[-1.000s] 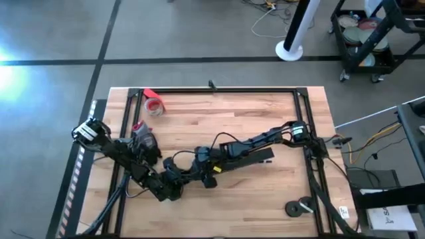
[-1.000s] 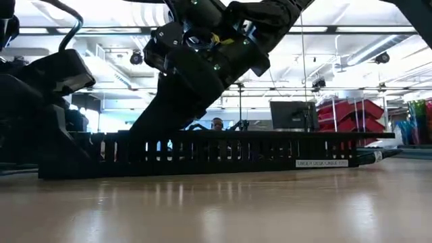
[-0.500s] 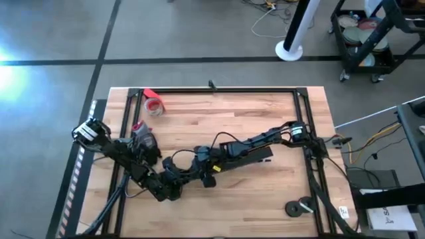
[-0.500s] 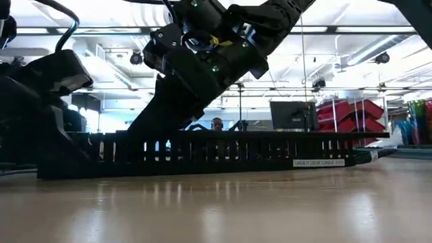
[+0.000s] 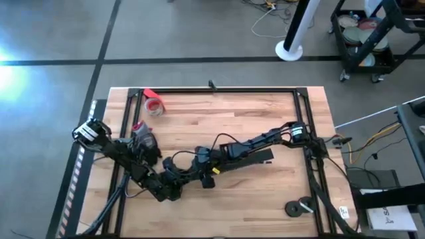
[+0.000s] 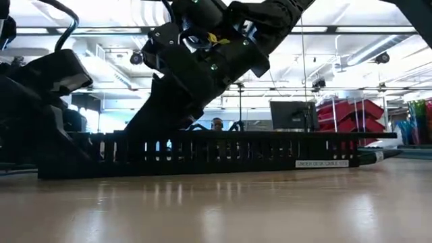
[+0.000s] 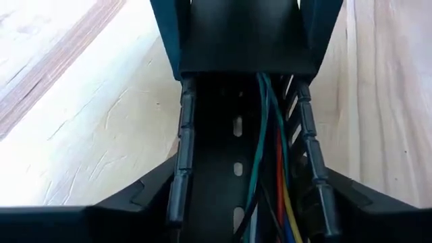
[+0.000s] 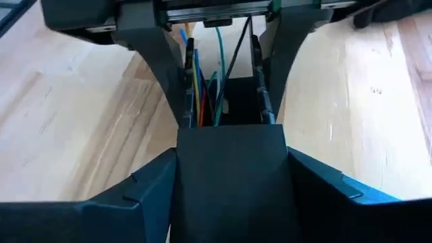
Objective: Ziptie cables
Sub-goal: Close the black cable duct
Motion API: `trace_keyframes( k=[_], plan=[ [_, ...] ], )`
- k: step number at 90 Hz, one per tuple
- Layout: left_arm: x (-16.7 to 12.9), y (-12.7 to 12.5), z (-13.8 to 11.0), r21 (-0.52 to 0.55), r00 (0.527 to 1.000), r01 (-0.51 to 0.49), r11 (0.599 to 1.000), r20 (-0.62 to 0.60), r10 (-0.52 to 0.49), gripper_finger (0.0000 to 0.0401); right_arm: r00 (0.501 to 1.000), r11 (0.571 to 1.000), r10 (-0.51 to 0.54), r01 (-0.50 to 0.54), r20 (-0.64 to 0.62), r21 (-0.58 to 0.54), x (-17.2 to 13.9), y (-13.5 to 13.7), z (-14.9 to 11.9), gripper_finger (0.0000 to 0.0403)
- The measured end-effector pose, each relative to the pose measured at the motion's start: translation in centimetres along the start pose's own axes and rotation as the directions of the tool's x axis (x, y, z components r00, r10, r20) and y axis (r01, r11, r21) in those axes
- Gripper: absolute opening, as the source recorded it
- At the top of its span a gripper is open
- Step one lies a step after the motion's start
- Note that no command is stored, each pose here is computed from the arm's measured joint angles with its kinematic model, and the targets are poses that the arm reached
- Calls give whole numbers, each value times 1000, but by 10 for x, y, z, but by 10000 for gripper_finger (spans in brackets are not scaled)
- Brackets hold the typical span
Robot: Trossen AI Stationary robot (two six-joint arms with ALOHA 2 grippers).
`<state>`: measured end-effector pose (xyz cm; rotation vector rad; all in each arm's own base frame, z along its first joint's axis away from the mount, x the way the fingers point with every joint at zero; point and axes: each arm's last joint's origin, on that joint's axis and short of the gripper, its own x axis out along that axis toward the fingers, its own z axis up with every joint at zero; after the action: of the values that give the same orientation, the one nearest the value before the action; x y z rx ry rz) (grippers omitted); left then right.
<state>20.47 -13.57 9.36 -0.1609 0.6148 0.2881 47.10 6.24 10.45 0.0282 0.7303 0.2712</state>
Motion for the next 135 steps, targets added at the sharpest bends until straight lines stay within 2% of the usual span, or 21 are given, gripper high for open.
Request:
trace_keyframes(
  k=[17,39,62,85,109,121,135],
  plan=[
    [1,0,1,-5,1000,-4,1000,9,4,221,998,998,59,-59,16,-28,0,1,1,225],
    [2,0,5,9,1000,0,1000,24,0,220,1000,1000,-5,5,30,-16,1,2,2,219],
    [8,1,16,2,998,2,1000,66,-2,221,994,995,79,-74,73,-73,0,3,7,222],
    [12,2,23,21,995,11,1000,96,-13,220,995,999,37,-35,92,-25,0,0,9,227],
    [18,8,31,61,994,23,998,104,-30,226,996,1000,21,-19,89,-22,-1,-2,8,220],
    [16,8,32,63,994,57,996,91,-63,248,997,1000,15,-14,73,-21,-2,-3,8,228],
    [11,9,33,33,996,52,998,76,-54,285,998,1000,11,-10,65,-26,-2,-5,7,226]
  ],
)
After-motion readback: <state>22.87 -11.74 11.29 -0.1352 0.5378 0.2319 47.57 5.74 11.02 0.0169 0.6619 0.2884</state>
